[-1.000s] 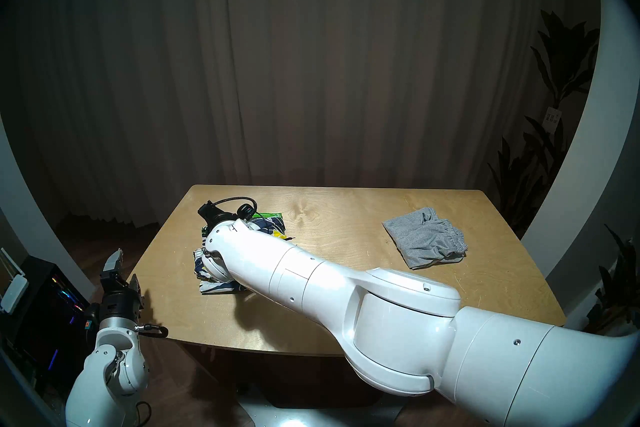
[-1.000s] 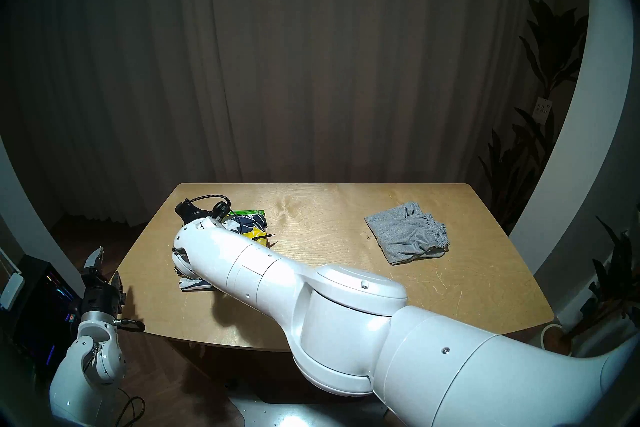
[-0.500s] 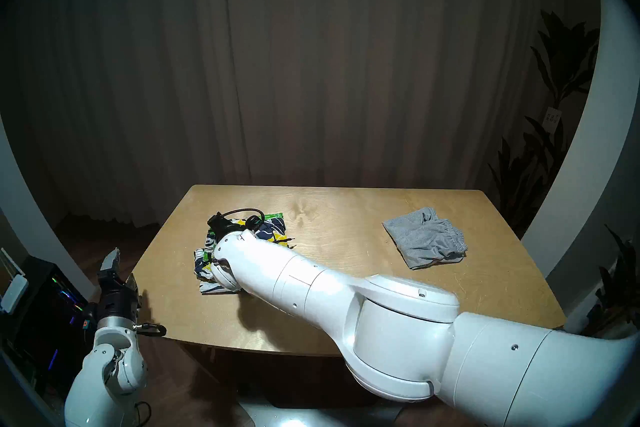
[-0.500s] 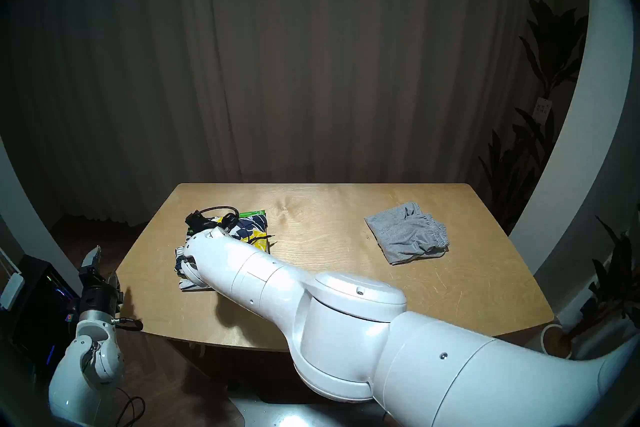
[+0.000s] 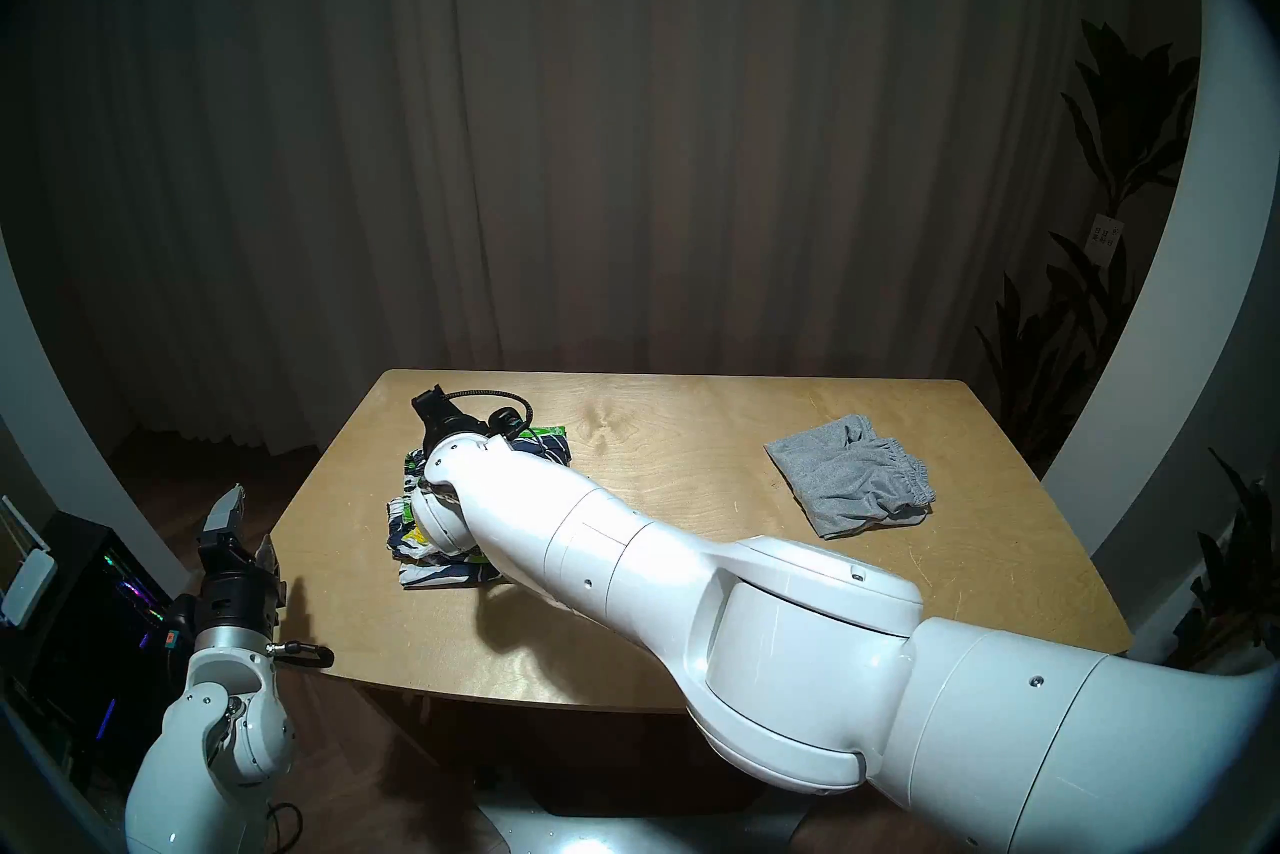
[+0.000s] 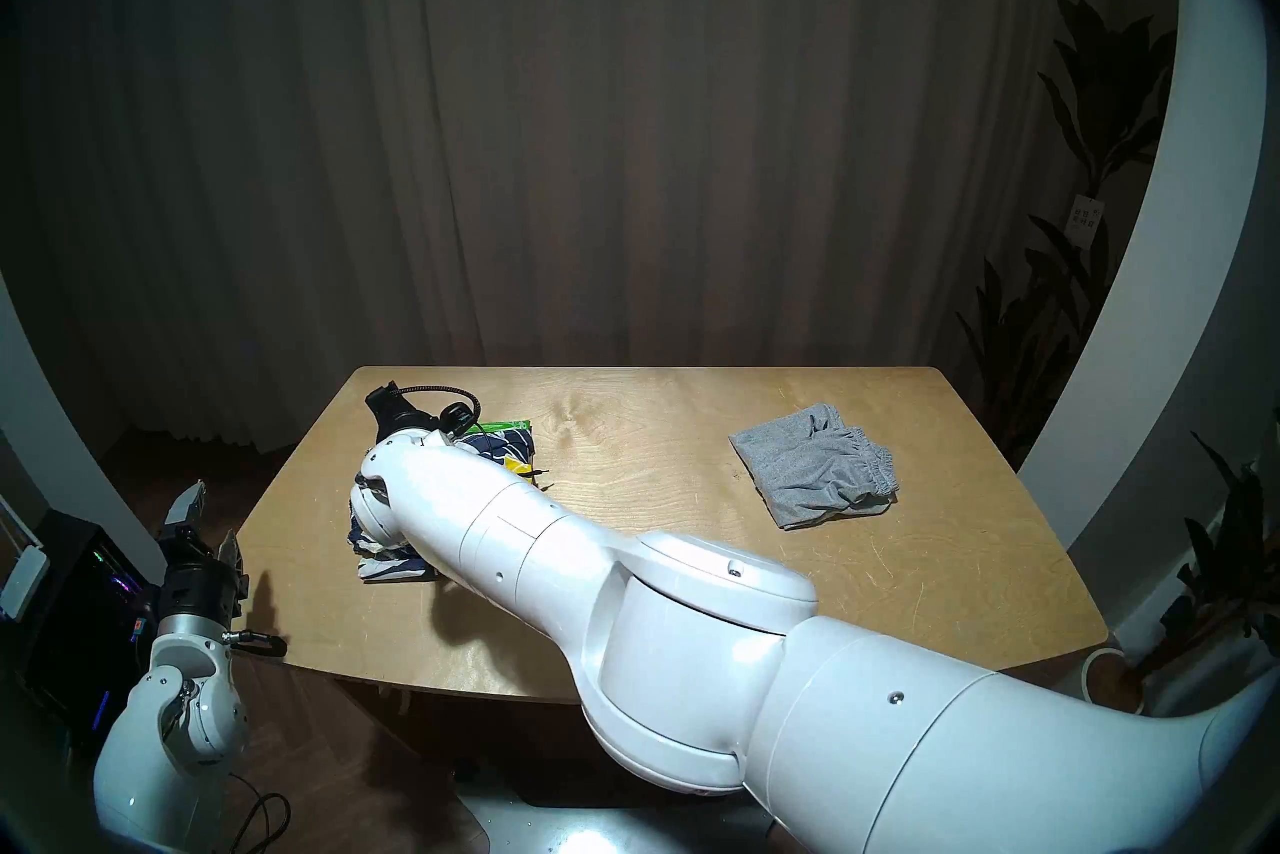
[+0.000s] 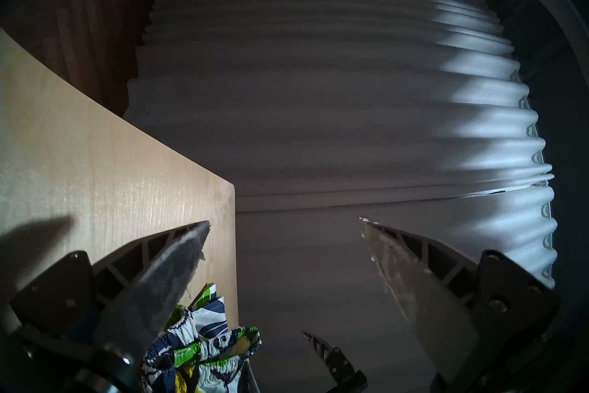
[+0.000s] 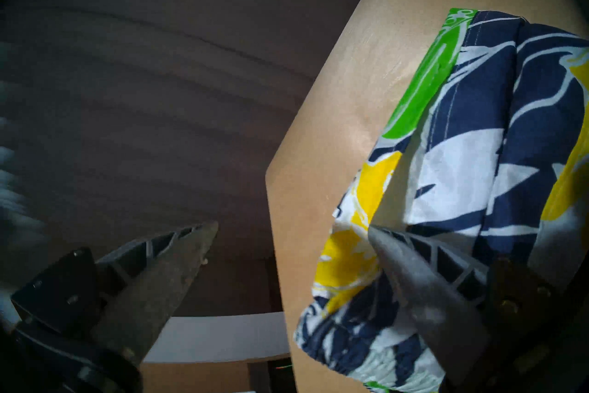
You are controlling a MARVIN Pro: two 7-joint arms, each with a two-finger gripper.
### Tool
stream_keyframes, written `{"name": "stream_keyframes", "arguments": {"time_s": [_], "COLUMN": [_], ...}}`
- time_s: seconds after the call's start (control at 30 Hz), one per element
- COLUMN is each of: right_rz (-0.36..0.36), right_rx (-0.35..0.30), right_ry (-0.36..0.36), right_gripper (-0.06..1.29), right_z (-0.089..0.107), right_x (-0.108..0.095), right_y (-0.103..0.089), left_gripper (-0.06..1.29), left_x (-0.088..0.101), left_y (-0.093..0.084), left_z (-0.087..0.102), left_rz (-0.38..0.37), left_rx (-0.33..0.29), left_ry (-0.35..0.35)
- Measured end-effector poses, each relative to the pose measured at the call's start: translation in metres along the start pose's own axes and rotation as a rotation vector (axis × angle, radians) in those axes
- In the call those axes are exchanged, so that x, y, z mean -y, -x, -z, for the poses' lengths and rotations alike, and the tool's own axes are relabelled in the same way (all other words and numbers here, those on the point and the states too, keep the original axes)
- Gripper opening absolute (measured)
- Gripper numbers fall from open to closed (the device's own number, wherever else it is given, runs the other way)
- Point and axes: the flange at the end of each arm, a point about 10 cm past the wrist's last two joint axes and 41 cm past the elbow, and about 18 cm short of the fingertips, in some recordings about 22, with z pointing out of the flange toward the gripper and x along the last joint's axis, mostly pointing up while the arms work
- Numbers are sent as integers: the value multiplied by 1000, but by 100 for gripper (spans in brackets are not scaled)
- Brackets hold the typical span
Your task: Fold pants twice and stack them
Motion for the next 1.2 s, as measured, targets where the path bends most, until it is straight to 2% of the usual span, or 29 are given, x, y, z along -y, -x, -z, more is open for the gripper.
{"name": "stream_keyframes", "arguments": {"time_s": [0.27,0.37,0.5,0.7,0.83,1.0,1.2], "right_rz": [-217,-256,-294,-278,-239,-225,-231], "right_rx": [-16,-29,-85,-194,-236,-251,-253], "right_ry": [-56,-76,-91,-53,-18,-29,-90], "right_gripper": [122,122,122,122,122,122,122], "right_z": [10,13,15,16,20,25,33], "right_x": [11,14,13,-13,-30,-27,-11], "right_y": [6,3,-13,-45,-59,-68,-77], "left_gripper": [120,120,120,120,120,120,120], "left_x": [-4,-7,-11,-12,-8,-5,-5], "left_y": [21,27,35,45,47,44,40], "left_z": [-13,-17,-27,-37,-43,-46,-46], "left_rz": [8,6,2,-7,-17,-23,-8], "left_rx": [112,140,183,232,252,252,247], "left_ry": [9,15,23,13,-8,-17,-20]}}
